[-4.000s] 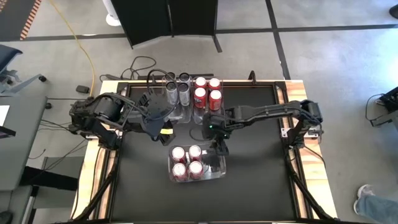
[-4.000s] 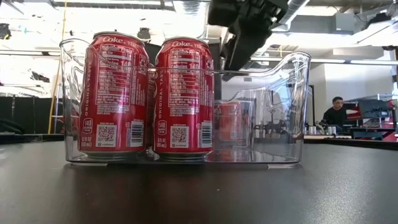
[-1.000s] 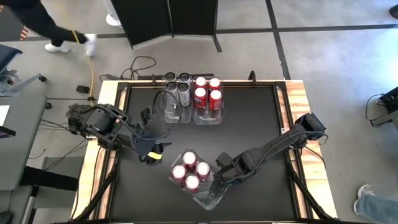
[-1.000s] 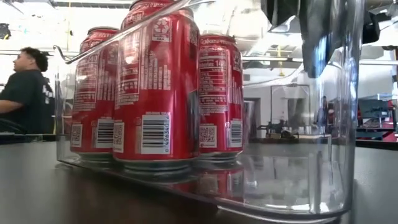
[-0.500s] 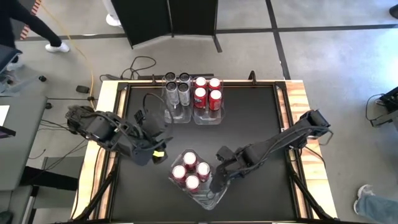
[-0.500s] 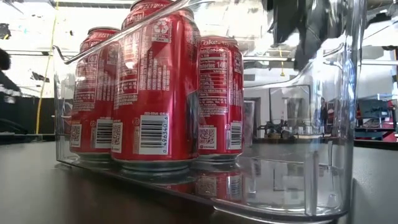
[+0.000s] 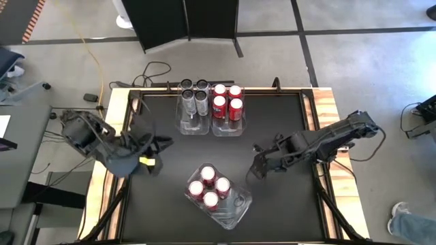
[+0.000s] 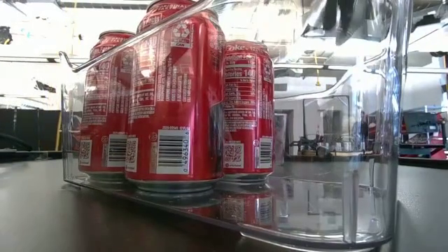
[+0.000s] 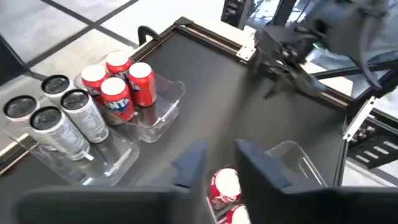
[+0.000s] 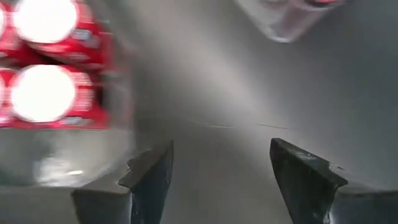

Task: Sort soda cans
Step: Move the bottom transparent bin to the top right of the table

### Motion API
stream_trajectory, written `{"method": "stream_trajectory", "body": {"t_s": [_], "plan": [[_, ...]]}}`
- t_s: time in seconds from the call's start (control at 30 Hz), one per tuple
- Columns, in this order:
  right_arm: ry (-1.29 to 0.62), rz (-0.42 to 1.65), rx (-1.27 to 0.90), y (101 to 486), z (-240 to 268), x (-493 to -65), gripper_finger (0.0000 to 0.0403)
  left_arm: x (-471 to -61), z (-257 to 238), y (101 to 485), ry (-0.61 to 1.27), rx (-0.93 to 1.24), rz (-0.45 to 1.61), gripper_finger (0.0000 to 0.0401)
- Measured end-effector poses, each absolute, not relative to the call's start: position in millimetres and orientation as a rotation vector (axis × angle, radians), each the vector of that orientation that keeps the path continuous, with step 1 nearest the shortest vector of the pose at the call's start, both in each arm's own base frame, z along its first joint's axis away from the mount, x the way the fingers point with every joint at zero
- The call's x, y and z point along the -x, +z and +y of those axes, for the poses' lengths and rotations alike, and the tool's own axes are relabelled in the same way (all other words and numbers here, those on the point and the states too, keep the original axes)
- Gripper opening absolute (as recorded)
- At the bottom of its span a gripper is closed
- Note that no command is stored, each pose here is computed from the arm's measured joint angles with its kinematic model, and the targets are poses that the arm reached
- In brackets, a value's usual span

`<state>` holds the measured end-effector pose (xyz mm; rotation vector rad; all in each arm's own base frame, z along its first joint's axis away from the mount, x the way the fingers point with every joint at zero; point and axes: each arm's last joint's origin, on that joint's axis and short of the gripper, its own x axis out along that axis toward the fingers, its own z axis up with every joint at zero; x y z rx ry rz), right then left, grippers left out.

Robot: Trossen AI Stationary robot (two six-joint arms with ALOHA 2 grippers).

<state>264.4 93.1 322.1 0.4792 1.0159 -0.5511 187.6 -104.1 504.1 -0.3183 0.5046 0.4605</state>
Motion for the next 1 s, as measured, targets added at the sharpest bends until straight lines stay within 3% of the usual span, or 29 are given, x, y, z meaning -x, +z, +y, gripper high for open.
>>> {"method": "stream_trajectory", "body": {"t_s": [0.1, 0.23, 0.5, 0.63, 0.73, 1.0], "plan": [[-0.614, 1.061, -0.432, 323, 79, -258, 0.0272, -190, -113, 495, 0.46, 0.312, 0.527, 0.0019], [-0.599, 1.086, -0.385, 323, 68, -261, 0.0222, -194, -127, 469, 0.489, 0.322, 0.581, 0.0003], [-0.415, 1.154, -0.365, 321, 58, -271, 0.002, -187, -165, 411, 0.542, 0.426, 0.692, 0.0001], [-0.26, 1.186, -0.373, 322, 56, -276, 0.0013, -178, -186, 372, 0.553, 0.496, 0.812, 0.0001], [-0.137, 1.206, -0.38, 323, 56, -278, 0.0006, -181, -208, 342, 0.461, 0.607, 0.909, 0.0001], [-0.125, 1.247, -0.387, 321, 49, -276, 0.0002, -201, -234, 267, 0.209, 0.739, 0.859, 0.0]]}}
